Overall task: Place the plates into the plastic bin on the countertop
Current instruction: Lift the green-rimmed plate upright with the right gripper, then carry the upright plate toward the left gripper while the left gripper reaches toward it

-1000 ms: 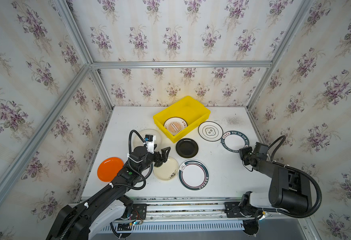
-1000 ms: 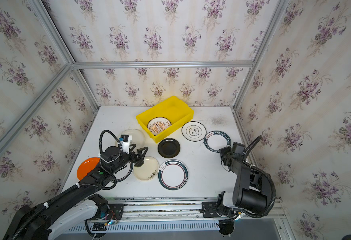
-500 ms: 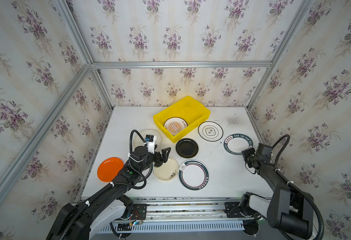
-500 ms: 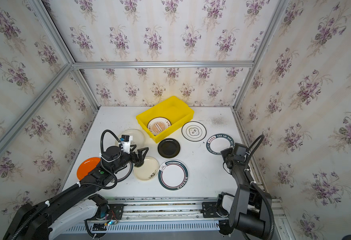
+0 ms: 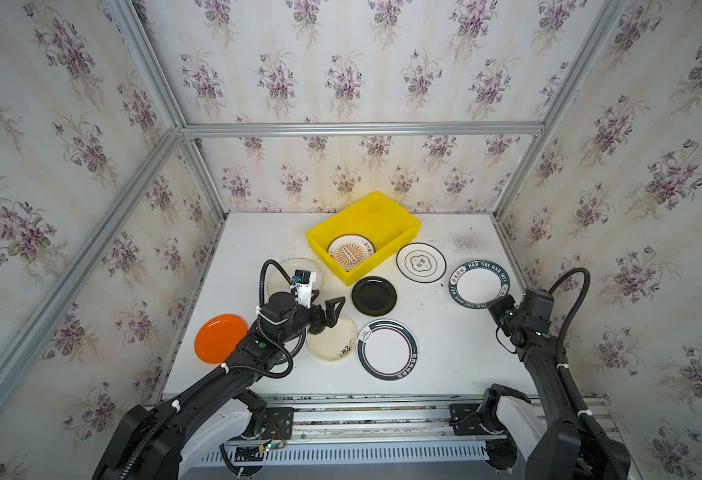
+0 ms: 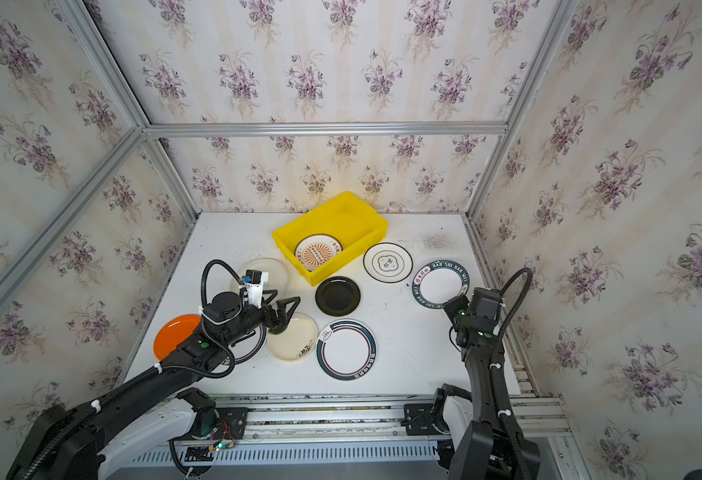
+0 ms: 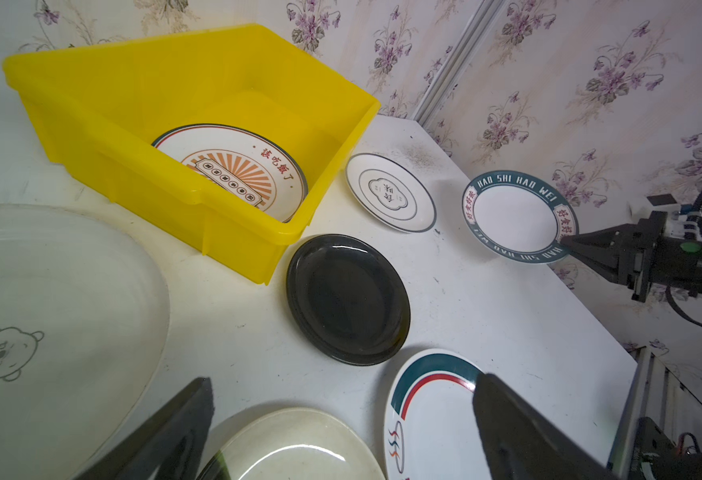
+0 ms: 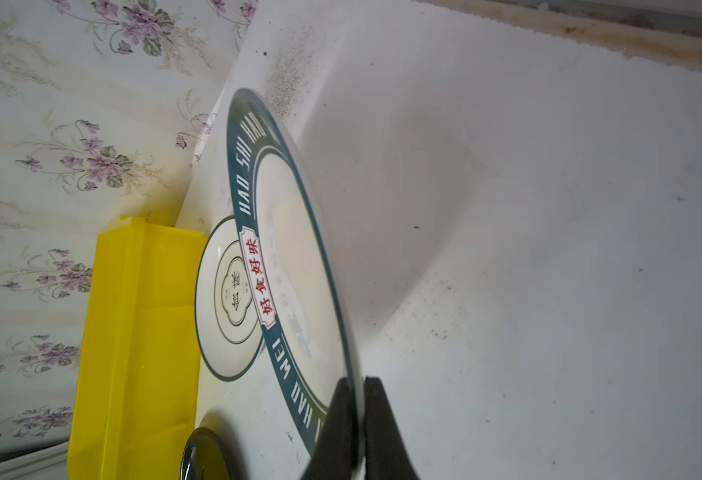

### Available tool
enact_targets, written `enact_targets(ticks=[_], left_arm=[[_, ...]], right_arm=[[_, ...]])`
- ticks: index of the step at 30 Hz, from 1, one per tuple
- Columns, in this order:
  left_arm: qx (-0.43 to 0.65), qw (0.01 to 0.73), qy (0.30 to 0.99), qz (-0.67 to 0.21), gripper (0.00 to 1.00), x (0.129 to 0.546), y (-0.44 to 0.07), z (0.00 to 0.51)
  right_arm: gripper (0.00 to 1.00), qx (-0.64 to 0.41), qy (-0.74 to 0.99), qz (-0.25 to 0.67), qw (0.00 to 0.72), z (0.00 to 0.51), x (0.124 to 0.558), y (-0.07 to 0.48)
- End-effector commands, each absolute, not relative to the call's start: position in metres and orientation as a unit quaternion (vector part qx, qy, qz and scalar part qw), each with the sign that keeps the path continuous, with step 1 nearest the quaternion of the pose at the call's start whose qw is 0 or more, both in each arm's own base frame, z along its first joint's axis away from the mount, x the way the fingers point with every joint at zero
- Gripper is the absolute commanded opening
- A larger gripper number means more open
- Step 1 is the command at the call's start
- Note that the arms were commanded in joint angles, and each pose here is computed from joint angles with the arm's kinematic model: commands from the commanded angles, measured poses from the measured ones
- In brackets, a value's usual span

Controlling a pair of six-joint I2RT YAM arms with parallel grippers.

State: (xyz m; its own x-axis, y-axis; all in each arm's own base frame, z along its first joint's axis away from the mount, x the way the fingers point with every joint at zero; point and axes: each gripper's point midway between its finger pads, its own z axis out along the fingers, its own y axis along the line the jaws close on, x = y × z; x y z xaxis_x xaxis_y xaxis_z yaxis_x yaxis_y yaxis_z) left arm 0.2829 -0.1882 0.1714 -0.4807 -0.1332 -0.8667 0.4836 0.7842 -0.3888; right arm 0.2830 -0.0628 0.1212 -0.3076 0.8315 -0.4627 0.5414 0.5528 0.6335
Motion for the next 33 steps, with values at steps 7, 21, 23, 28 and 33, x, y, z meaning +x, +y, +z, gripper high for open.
enact_targets(ticks=[7, 21, 23, 28, 33], left_arm=[[0.113, 0.51, 0.788, -0.327, 1.0, 0.283, -0.192, 0.182], [0.11, 0.506, 0.791, -0.327, 1.0, 0.284, -0.193, 0.179], [0.111, 0.505, 0.79, -0.33, 1.0, 0.284, -0.194, 0.179], [0.114, 0.507, 0.786, -0.336, 1.0, 0.284, -0.196, 0.179], [0.127, 0.493, 0.774, -0.376, 1.0, 0.277, -0.209, 0.181]], right_arm=[[0.0, 0.352, 0.798, 0.207, 0.442, 0.169, 0.279, -0.04], [0.0, 0.245, 0.805, 0.279, 0.462, 0.224, 0.284, 0.023], [0.0, 0.224, 0.809, 0.292, 0.459, 0.229, 0.287, 0.038], [0.0, 0.147, 0.816, 0.319, 0.458, 0.239, 0.291, 0.082], [0.0, 0.089, 0.804, 0.367, 0.459, 0.25, 0.296, 0.12]])
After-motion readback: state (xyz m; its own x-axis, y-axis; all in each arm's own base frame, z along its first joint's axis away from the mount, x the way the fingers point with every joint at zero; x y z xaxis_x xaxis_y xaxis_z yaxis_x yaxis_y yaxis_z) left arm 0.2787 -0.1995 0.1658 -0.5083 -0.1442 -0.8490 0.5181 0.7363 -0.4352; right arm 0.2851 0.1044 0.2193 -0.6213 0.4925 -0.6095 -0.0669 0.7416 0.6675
